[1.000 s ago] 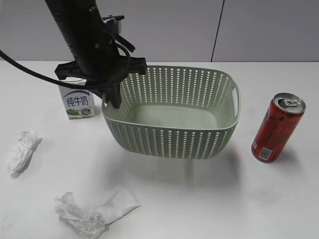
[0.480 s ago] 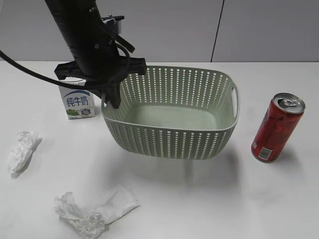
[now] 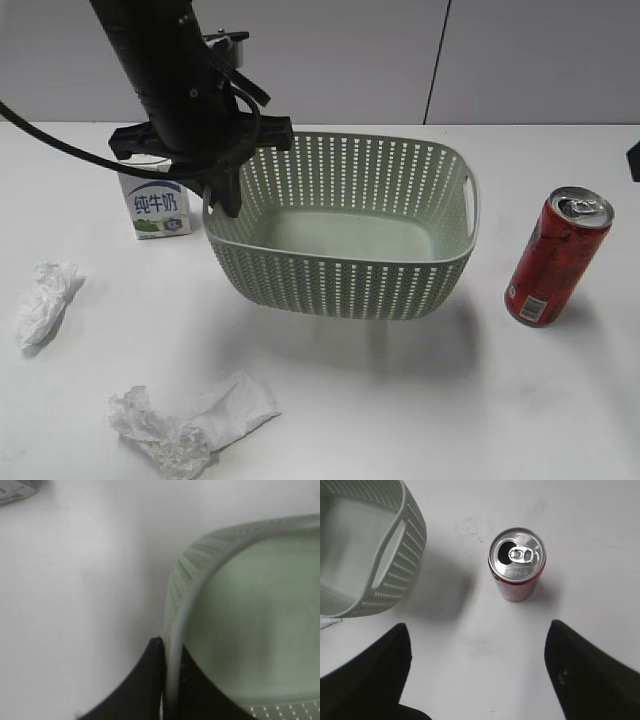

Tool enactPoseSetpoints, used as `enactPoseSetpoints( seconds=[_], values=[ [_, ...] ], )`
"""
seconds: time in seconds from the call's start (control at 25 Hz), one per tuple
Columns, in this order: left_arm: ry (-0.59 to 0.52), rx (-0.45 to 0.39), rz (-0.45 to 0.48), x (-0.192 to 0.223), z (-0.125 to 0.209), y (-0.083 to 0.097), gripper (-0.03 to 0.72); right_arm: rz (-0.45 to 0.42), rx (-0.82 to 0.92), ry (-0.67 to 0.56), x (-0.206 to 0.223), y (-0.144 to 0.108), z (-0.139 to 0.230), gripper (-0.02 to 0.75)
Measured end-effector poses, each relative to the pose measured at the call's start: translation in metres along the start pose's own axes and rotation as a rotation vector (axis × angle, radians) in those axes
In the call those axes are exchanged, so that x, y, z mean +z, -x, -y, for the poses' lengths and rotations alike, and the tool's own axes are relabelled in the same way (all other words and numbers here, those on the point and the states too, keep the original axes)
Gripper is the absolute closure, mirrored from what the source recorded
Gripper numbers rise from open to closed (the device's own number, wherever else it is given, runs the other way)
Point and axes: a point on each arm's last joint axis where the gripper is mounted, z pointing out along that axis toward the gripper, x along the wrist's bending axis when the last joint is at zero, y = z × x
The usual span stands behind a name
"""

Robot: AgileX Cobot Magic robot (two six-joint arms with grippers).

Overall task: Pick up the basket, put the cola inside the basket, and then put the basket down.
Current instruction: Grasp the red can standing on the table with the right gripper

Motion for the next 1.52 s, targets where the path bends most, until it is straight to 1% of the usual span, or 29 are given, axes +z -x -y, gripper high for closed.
enactPoseSetpoints(
  seconds=[0.12,0.24,0.44,0.6,0.84,1.0,1.16,1.28,1.36,1.52],
  values=[
    [0.0,0.0,-0.001,0.0,0.0,0.0,0.692,-0.008,0.001,-0.094,0.028,0.006,-0.024,0.112],
    [0.0,0.0,-0.001,0.0,0.0,0.0,0.692,-0.014,-0.001,-0.171,0.058,0.013,-0.041,0.111],
    [0.001,0.001,-0.001,0.0,0.0,0.0,0.692,0.008,-0.004,-0.293,0.104,0.026,-0.048,0.111],
    [0.002,0.001,-0.001,0.0,0.0,0.0,0.692,0.012,0.001,-0.34,0.125,0.032,-0.049,0.112],
    [0.004,0.001,0.0,0.0,0.0,0.0,0.692,0.017,-0.022,-0.383,0.148,0.031,-0.047,0.112],
    [0.003,0.001,-0.001,0.0,0.0,0.0,0.692,0.053,-0.107,-0.441,0.164,0.023,-0.041,0.112],
    [0.0,0.001,-0.002,0.0,0.0,0.0,0.692,0.085,-0.142,-0.443,0.167,0.018,-0.041,0.117],
    [0.0,0.001,-0.002,0.0,0.0,0.0,0.692,0.091,-0.139,-0.44,0.167,0.019,-0.041,0.162],
    [0.0,0.001,-0.002,0.0,0.0,0.0,0.692,0.093,-0.131,-0.441,0.166,0.019,-0.041,0.219],
    [0.0,0.001,-0.002,0.0,0.0,0.0,0.692,0.092,-0.124,-0.447,0.165,0.018,-0.043,0.222]
  ],
)
